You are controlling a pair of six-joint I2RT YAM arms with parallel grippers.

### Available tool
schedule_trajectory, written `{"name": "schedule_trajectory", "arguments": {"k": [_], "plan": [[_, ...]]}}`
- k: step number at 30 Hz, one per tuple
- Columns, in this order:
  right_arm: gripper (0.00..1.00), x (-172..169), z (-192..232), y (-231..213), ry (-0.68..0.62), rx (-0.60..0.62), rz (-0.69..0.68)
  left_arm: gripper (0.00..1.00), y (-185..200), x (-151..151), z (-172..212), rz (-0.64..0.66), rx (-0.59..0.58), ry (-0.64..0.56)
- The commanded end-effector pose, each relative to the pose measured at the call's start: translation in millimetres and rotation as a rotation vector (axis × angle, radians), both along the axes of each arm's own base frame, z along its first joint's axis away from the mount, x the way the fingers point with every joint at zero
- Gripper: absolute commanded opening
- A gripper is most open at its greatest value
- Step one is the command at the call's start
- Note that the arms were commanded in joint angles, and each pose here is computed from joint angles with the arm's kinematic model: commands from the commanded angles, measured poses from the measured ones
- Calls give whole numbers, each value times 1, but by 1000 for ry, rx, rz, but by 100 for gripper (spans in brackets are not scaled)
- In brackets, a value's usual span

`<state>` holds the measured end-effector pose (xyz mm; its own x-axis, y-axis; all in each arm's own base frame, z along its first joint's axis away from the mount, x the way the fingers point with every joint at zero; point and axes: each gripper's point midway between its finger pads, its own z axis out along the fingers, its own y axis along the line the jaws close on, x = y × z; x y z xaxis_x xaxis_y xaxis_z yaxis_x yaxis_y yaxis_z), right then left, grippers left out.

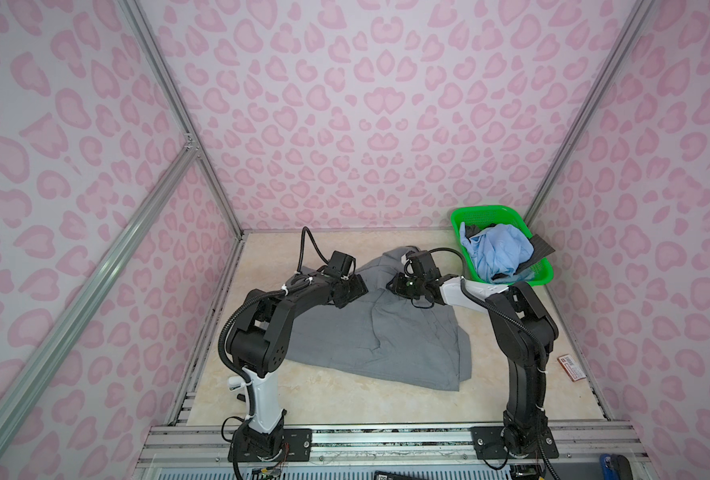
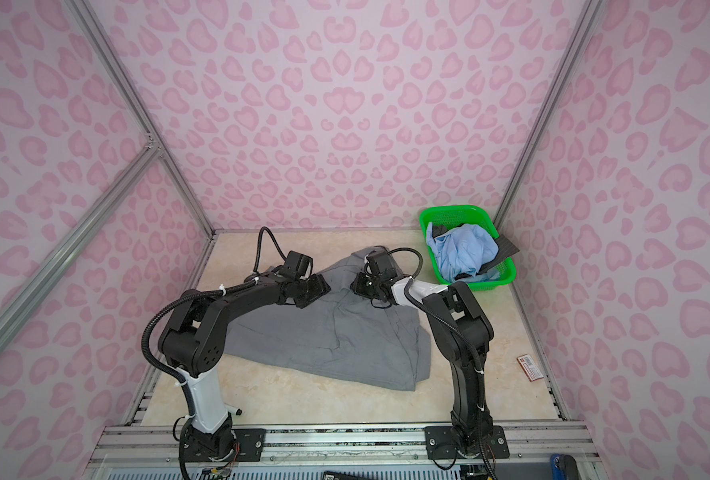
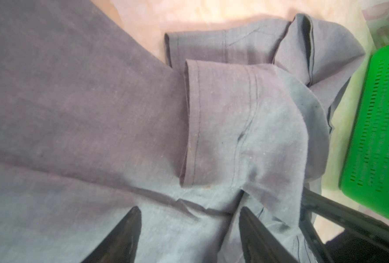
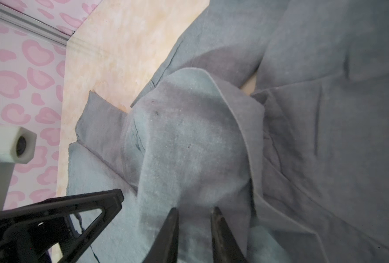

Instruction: Fold and stack the long sleeve shirts

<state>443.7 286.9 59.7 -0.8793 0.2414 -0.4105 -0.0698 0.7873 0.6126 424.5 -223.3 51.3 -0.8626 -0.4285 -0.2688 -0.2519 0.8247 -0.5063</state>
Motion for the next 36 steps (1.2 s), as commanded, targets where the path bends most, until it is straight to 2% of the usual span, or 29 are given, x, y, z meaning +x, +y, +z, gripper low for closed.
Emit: {"name": "schedule_trajectory", "arguments": {"k": [1, 12, 15, 17, 22, 24, 25, 30, 33, 36], "plan": [[25, 0, -4, 1, 3, 11, -3, 69, 4, 9, -5, 40, 22, -1], [24, -3, -4, 1, 2, 25, -2, 47, -8, 32, -6, 45, 1, -22], [24, -3, -4, 2, 4, 34, -1, 38, -12, 36, -6, 40, -6, -26], [24, -4, -5, 2, 6, 38, 0, 29, -14, 39, -9, 43, -13, -20], [23, -5, -3, 2, 0, 41, 1, 16, -18, 42, -10, 36, -28, -17], [23, -6, -2, 2, 0, 45, 1, 7, -18, 44, -8, 36, -26, -23], [23, -6, -1, 2, 0, 49, 3, 4, -17, 45, -4, 36, -24, -30], [23, -4, 16, -6, -23, 72, -3, 4, -12, 61, 35, 3, -32, -108], [27, 1, 44, -29, -73, 90, -48, 4, -11, 76, 77, -88, -57, -202], [30, 2, 73, -48, -120, 103, -73, 4, -14, 88, 117, -214, 5, -285]]}}
